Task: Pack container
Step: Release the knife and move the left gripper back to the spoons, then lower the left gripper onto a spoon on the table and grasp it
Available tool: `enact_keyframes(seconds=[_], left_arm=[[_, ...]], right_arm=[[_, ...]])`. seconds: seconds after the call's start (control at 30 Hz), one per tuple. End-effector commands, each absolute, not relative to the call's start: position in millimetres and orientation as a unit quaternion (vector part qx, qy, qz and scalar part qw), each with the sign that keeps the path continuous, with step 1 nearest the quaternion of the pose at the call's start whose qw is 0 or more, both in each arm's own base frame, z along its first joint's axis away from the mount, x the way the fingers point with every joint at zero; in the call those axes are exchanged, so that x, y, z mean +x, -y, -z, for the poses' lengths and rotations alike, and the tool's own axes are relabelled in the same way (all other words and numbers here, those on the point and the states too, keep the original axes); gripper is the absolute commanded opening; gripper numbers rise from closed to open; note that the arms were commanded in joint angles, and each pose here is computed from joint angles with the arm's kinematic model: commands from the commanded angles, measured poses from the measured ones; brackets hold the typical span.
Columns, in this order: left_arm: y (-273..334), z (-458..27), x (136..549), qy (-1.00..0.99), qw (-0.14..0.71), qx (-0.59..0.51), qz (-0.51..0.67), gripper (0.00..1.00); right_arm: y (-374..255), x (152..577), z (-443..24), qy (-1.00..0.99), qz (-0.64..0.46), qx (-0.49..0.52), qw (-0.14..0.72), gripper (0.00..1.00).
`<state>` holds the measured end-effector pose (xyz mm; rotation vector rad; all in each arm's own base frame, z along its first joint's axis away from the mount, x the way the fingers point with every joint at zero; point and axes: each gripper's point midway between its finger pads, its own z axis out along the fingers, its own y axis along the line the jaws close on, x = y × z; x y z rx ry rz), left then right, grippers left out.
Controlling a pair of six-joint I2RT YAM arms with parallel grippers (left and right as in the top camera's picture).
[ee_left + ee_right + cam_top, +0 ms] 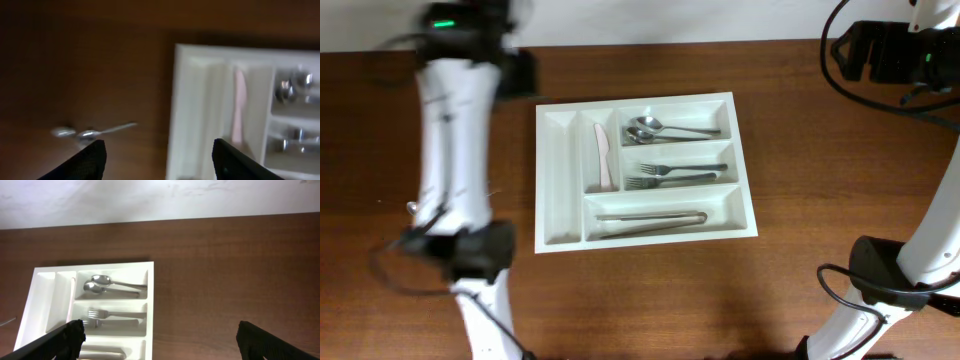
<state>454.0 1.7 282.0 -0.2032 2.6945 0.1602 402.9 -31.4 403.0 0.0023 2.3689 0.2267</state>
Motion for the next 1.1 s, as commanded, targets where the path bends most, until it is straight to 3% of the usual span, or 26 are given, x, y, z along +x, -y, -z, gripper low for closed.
enact_keyframes(seconds=[0.0,0.1,0.2,0.27,0.3,0.43,0.53,0.87,1.07], left_arm=[[-65.5,-317.0,433.2,-0.957,0.25,-0.137,-0.054,0.71],[-116.9,-315.4,420.6,-0.948,0.244,-0.199,-0.039,0.72],[-168.9,-295.1,405.4,-0.945,0.215,-0.244,-0.044,0.86],[-191.7,-274.5,405.0,-0.953,0.208,-0.22,-0.005,0.87],[-193.1,-266.7,408.2,-0.958,0.212,-0.194,0.025,0.92],[-178.3,-233.5,409.6,-0.951,0.237,-0.059,0.188,0.93],[-187.1,-199.8,397.5,-0.949,0.226,-0.033,0.218,0.93],[-206.8,-91.0,382.8,-0.924,0.227,-0.09,0.293,0.94],[-209.3,-63.6,376.0,-0.906,0.233,-0.103,0.337,0.89]], right_arm=[[33.4,404.1,-404.8,-0.923,-0.086,0.001,0.376,0.99],[33.4,404.1,-404.8,-0.923,-0.086,0.001,0.376,0.99],[33.4,404.1,-404.8,-0.923,-0.086,0.001,0.376,0.99],[33.4,404.1,-404.8,-0.923,-0.086,0.001,0.376,0.99],[33.4,404.1,-404.8,-0.923,-0.086,0.001,0.376,0.99],[33.4,404.1,-404.8,-0.923,-0.086,0.001,0.376,0.99],[33.4,404.1,-404.8,-0.923,-0.086,0.001,0.376,0.99],[33.4,404.1,-404.8,-0.923,-0.086,0.001,0.376,0.99],[33.4,404.1,-404.8,-0.923,-0.086,0.001,0.376,0.99]])
